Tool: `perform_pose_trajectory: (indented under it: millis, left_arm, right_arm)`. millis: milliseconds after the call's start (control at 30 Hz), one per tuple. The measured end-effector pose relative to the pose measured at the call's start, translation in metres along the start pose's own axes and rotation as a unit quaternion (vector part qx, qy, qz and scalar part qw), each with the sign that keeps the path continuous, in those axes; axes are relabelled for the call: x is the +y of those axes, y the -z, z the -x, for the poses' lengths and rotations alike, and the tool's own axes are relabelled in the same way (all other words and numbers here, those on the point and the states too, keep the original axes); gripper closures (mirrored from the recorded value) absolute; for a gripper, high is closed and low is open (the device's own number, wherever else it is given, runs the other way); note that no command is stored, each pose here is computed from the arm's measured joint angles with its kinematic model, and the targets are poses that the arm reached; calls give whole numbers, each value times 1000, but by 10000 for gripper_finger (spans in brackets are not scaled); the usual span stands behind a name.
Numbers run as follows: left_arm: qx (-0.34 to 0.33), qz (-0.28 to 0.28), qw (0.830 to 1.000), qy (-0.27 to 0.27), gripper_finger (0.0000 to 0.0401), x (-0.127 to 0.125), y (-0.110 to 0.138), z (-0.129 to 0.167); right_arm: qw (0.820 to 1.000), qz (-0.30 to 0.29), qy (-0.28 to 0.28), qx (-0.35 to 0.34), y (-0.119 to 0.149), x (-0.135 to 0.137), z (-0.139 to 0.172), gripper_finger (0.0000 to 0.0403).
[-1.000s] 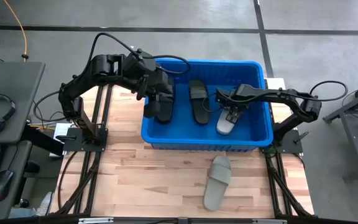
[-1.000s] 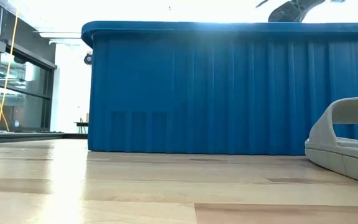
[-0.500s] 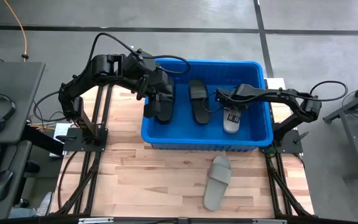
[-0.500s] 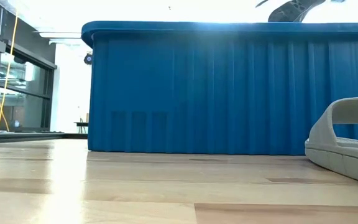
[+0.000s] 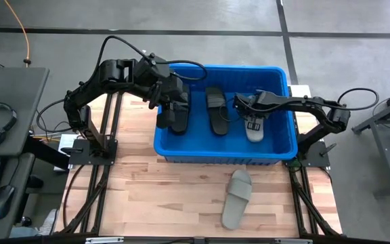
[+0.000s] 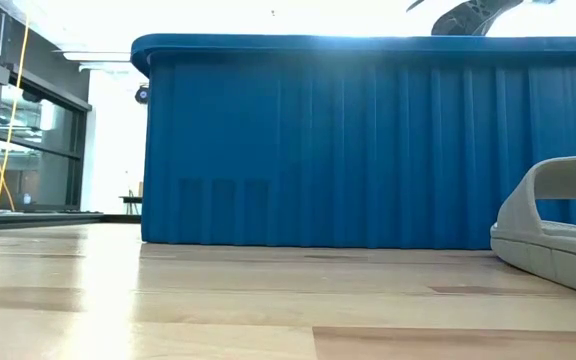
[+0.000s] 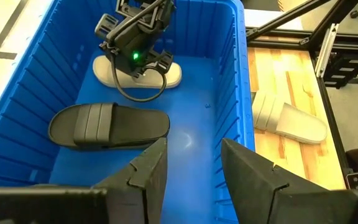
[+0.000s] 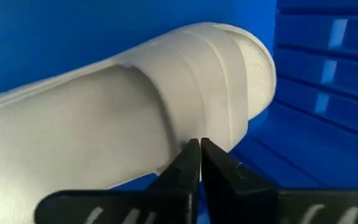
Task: Pick and place slides into bin
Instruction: Put the gray slides into the blue bin, then put the gray slides on top of the gray slides into the blue bin
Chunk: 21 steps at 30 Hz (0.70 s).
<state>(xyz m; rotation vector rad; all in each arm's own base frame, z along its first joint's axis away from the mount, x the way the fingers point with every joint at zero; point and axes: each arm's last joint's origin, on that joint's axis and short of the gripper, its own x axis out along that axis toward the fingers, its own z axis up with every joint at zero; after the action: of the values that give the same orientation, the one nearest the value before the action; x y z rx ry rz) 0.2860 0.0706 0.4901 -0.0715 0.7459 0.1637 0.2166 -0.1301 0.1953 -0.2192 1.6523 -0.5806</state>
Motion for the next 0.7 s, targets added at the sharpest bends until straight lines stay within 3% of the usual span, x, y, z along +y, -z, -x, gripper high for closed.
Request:
perform_pose_trajectory:
  millis: [267,467,600,700]
  left_arm:
    - [0,0,1000,0,263,0,0,0]
    - [0,0,1000,0,263,0,0,0]
    - [1,1,1000,4,263,0,0,0]
    - [11,2,1000,24,263,-1,2,0]
  right_arm:
    - [1000,-11,16,3,4,-2,5,371]
    - [993,-93,30,-73,14,-29,56,334]
    - [969,-180,-39,-167,33,-50,109,319]
    - [927,-234,-142,-256,49,-60,148,316]
